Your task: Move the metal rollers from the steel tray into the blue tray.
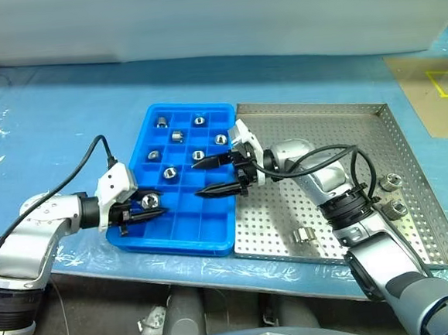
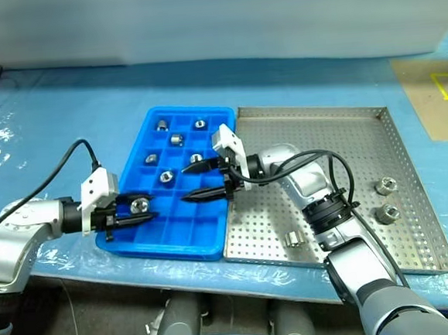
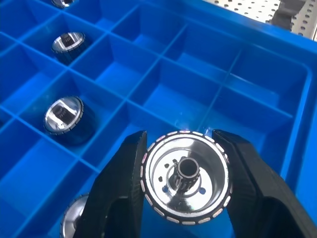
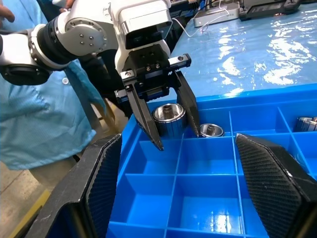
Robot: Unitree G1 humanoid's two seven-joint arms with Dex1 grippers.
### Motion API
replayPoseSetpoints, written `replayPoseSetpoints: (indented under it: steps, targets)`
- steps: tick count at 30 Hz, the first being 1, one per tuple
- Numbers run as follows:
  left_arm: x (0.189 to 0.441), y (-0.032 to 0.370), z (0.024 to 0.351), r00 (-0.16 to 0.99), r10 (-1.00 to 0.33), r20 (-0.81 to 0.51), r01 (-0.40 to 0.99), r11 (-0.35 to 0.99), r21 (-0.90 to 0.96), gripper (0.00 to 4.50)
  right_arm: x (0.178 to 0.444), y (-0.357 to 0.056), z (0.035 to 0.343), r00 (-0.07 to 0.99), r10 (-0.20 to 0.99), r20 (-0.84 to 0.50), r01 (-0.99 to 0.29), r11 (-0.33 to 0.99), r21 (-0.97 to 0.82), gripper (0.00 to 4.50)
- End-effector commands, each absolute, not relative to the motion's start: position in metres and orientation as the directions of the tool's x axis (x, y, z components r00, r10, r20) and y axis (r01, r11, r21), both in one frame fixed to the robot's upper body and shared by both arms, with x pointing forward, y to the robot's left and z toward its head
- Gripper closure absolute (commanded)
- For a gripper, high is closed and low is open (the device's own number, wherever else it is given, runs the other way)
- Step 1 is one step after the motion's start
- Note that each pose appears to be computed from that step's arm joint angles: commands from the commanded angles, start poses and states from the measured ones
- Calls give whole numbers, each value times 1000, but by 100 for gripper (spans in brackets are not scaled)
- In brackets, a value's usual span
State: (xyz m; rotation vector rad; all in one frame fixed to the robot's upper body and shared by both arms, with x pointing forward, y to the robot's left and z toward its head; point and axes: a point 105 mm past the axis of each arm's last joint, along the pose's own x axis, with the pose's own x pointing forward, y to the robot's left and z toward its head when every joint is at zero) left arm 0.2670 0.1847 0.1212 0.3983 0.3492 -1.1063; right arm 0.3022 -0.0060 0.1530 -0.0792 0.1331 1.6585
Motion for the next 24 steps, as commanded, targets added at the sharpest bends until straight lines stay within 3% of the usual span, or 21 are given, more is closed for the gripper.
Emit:
replayPoseSetpoints:
  steps: [1,13,14,16,19,24]
  targets:
    - [264,185,131,420,-793,-441,906,389,165,278,301,0,163,-119,986,-114,-993,-120,-1,75]
    - [262,181,113,388,-776,-497,919,365,148,278,303,0,155,-82,988,-134,-996,-86,-27,75]
    - [262,181,111,381,-776,-502,922,358,147,220,303,-1,155,-79,988,-135,-996,-83,-27,75]
    - [262,177,111,369,-790,-491,927,352,129,177,304,-3,154,-67,988,-136,-997,-71,-27,75]
    - [264,174,110,368,-790,-490,928,347,137,77,305,-5,154,-51,989,-135,-998,-56,-28,75]
    - [274,172,119,388,-794,-468,921,357,159,77,305,-8,153,-34,990,-136,-999,-38,-28,75]
